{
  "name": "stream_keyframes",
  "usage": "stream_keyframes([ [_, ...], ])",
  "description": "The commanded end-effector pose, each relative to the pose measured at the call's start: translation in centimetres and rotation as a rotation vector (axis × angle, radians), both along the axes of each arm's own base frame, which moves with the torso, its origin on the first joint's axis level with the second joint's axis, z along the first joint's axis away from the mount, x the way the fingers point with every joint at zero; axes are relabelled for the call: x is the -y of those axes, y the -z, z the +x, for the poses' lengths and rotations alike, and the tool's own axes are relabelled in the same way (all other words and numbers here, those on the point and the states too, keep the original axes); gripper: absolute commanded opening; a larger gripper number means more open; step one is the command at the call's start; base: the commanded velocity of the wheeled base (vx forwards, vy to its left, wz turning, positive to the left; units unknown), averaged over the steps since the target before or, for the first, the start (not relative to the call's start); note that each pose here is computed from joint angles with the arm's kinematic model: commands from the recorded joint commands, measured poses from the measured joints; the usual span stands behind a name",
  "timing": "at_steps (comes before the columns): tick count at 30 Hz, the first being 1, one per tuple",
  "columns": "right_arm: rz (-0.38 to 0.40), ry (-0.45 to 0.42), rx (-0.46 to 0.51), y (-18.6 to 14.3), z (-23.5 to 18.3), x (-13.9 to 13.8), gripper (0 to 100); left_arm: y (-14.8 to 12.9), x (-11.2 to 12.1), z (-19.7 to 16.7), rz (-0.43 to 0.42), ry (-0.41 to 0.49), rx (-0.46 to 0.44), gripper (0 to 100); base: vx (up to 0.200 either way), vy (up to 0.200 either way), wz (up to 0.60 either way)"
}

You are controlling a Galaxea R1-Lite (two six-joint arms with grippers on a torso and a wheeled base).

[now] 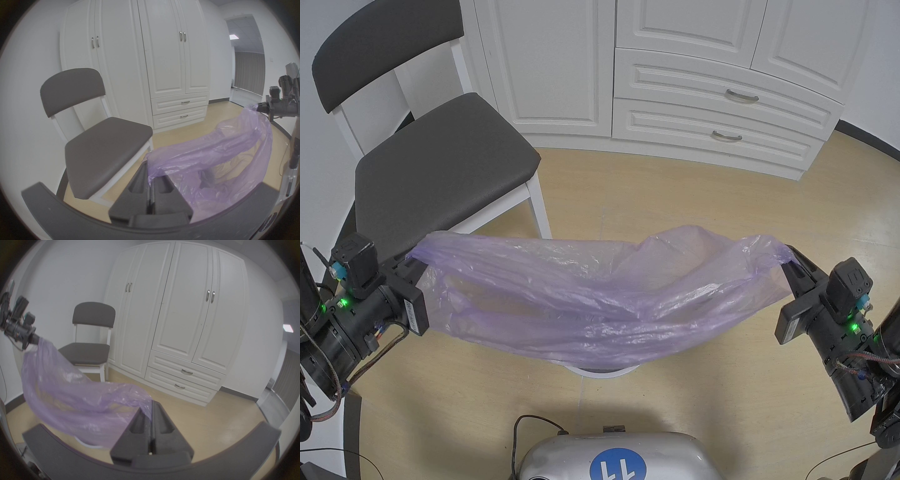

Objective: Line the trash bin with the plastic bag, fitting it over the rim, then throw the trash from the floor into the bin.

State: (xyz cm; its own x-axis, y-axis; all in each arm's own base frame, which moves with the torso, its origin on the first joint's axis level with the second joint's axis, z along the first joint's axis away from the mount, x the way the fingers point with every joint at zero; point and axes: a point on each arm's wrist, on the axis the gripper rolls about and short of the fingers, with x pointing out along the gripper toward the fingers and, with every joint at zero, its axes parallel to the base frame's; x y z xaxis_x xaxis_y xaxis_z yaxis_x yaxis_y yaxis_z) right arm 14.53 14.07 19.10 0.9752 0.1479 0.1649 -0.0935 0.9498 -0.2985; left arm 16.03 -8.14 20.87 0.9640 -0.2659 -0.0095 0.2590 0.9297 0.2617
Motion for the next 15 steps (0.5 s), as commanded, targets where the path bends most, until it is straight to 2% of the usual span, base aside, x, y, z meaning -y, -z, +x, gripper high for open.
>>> stream_keyframes([
  [1,-0.031,0.016,-0.008,0.5,-0.5,0.8,0,-0.6,-0.8,-0.4,-0.012,-0.028,0.031,0,0.0,0.0,0.0],
  [10,-0.102,0.08,-0.039,1.5,-0.8,1.3,0,-0.8,-0.8,-0.3,-0.016,-0.061,0.038,0,0.0,0.0,0.0],
  [15,-0.103,0.1,-0.041,1.4,-0.7,1.3,0,-0.9,-0.8,-0.3,-0.017,-0.079,0.039,0,0.0,0.0,0.0],
])
